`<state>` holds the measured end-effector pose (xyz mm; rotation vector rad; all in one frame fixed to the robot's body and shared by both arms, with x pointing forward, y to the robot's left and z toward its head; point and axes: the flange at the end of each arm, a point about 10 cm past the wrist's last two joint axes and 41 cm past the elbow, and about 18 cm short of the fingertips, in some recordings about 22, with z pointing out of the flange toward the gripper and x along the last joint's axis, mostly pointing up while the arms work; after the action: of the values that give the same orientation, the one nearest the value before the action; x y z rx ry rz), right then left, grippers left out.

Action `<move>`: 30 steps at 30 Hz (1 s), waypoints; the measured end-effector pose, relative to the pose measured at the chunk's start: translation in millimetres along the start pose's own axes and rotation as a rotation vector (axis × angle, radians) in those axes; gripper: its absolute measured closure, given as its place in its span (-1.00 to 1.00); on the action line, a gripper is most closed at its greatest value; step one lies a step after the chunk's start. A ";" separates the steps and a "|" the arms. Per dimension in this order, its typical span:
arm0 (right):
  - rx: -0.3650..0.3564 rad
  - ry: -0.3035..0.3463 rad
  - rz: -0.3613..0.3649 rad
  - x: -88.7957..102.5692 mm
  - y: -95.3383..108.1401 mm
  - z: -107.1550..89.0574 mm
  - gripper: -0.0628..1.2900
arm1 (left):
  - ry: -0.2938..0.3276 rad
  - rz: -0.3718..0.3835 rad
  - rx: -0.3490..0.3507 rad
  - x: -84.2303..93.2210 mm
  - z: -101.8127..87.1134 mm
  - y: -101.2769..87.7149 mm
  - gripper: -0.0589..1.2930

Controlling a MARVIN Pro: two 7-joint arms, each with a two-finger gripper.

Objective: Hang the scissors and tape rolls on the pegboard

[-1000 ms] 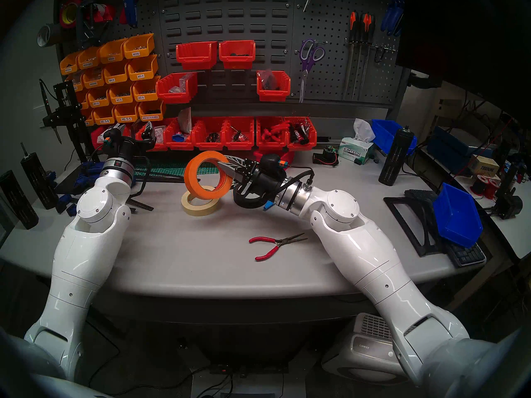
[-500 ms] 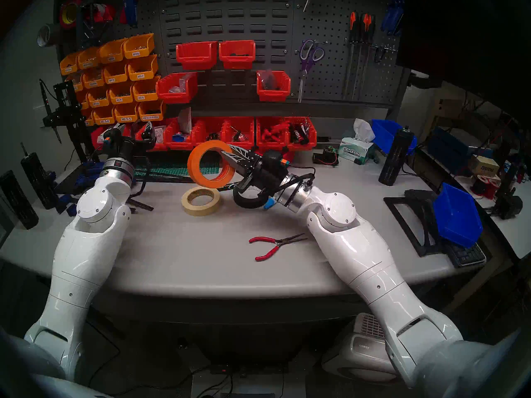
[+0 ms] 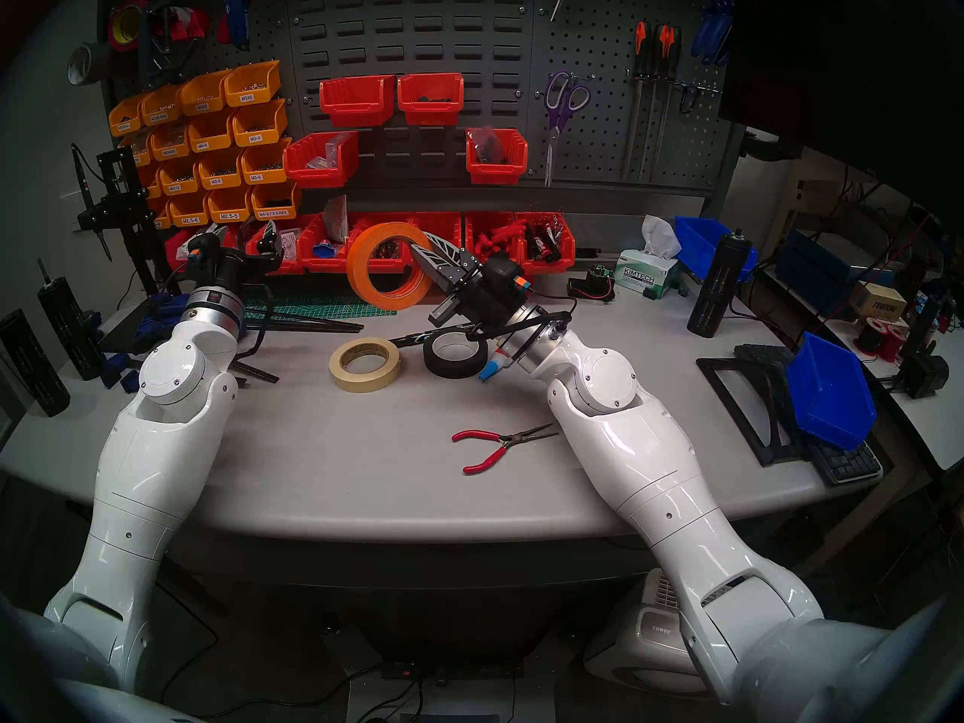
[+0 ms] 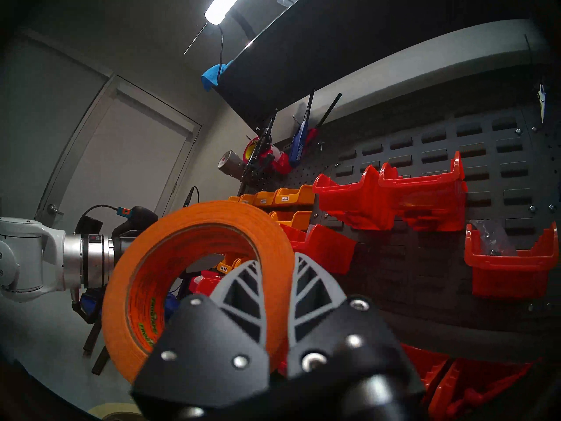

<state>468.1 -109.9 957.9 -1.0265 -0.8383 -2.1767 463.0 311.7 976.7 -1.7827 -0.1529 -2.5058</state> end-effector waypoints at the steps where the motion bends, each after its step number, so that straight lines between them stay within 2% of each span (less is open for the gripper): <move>1: -0.003 0.004 -0.003 0.6 0.6 0.8 0.87 | 0.000 0.000 0.000 0.0 0.0 0.0 -0.91; 20: -0.064 0.106 -0.049 29.4 17.0 24.1 0.87 | 0.000 0.000 0.000 0.0 0.0 0.0 -0.91; 30: -0.089 0.121 -0.079 36.4 21.5 30.0 0.87 | 0.000 0.000 0.000 0.0 0.0 0.0 -0.91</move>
<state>477.6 -109.9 1008.9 -0.9070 -0.7433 -2.3358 463.0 311.7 976.7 -1.7826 -0.1529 -2.5059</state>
